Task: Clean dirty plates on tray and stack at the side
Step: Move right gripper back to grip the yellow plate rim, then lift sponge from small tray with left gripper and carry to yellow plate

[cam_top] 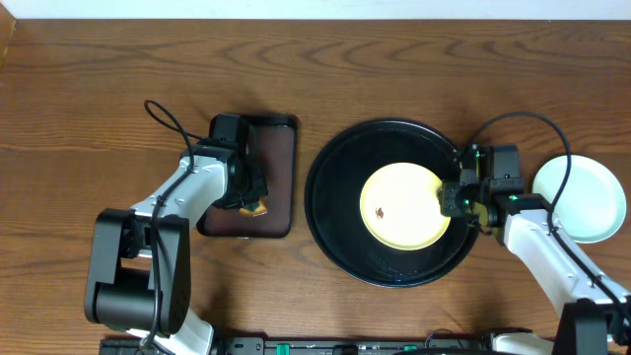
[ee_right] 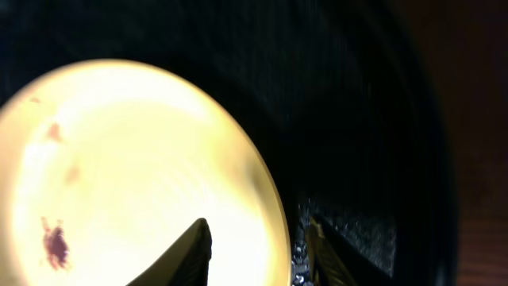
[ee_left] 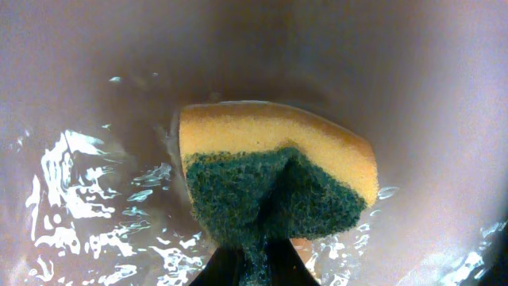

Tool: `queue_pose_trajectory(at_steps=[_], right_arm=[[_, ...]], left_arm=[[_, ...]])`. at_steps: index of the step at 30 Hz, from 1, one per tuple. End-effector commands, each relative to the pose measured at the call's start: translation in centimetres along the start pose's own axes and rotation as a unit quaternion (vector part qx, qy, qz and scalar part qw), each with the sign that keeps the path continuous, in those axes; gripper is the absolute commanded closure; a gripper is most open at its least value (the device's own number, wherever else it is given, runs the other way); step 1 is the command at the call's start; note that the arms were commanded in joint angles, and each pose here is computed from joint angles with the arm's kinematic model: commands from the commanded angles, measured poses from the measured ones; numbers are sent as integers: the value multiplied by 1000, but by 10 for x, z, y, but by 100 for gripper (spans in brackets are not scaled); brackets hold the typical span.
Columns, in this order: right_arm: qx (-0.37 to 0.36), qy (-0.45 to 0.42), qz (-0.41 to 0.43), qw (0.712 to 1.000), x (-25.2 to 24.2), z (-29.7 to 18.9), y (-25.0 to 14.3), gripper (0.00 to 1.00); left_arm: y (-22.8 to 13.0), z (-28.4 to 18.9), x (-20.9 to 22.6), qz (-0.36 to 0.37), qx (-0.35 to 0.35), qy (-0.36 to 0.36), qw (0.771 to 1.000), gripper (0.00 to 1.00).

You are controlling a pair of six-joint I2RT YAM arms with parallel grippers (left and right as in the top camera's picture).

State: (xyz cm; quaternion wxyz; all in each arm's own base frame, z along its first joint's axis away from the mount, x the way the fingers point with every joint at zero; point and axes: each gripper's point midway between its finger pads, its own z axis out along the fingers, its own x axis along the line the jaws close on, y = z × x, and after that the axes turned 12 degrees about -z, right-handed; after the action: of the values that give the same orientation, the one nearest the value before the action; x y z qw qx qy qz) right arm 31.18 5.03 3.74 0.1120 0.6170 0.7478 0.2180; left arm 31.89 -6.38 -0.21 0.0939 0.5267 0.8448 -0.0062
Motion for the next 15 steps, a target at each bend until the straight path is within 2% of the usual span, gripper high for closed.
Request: queue_pose_trajectory(at_steps=[1, 2, 4, 5, 7, 10, 11, 12, 15], right_arm=[[-8, 5, -12, 1000, 2, -2, 8, 54], [-3, -3, -14, 1000, -1, 1, 6, 52], [2, -12, -14, 1000, -5, 8, 5, 52], [6, -12, -14, 1000, -6, 14, 4, 52], [13, -11, -13, 1000, -7, 24, 1, 53], [28, -2, -10, 1000, -6, 34, -6, 61], [32, 4, -9, 999, -4, 36, -8, 66], [37, 5, -8, 999, -4, 38, -10, 76], [45, 5, -1, 999, -4, 42, -14, 89]], left_arm=[[-19, 18, 13, 3, 44, 24, 999, 92], [-18, 11, 11, 2, 48, 27, 998, 83], [-16, 1, 8, 2, 53, 28, 998, 73], [-15, -9, 4, 2, 56, 23, 998, 64], [-12, -26, -5, 2, 59, 11, 998, 61], [-13, -37, -8, 2, 59, 4, 998, 53], [-15, -37, -6, 1, 65, 8, 998, 53], [-19, -37, -4, 0, 72, 12, 997, 52], [-25, -32, 1, -1, 79, 17, 997, 53]])
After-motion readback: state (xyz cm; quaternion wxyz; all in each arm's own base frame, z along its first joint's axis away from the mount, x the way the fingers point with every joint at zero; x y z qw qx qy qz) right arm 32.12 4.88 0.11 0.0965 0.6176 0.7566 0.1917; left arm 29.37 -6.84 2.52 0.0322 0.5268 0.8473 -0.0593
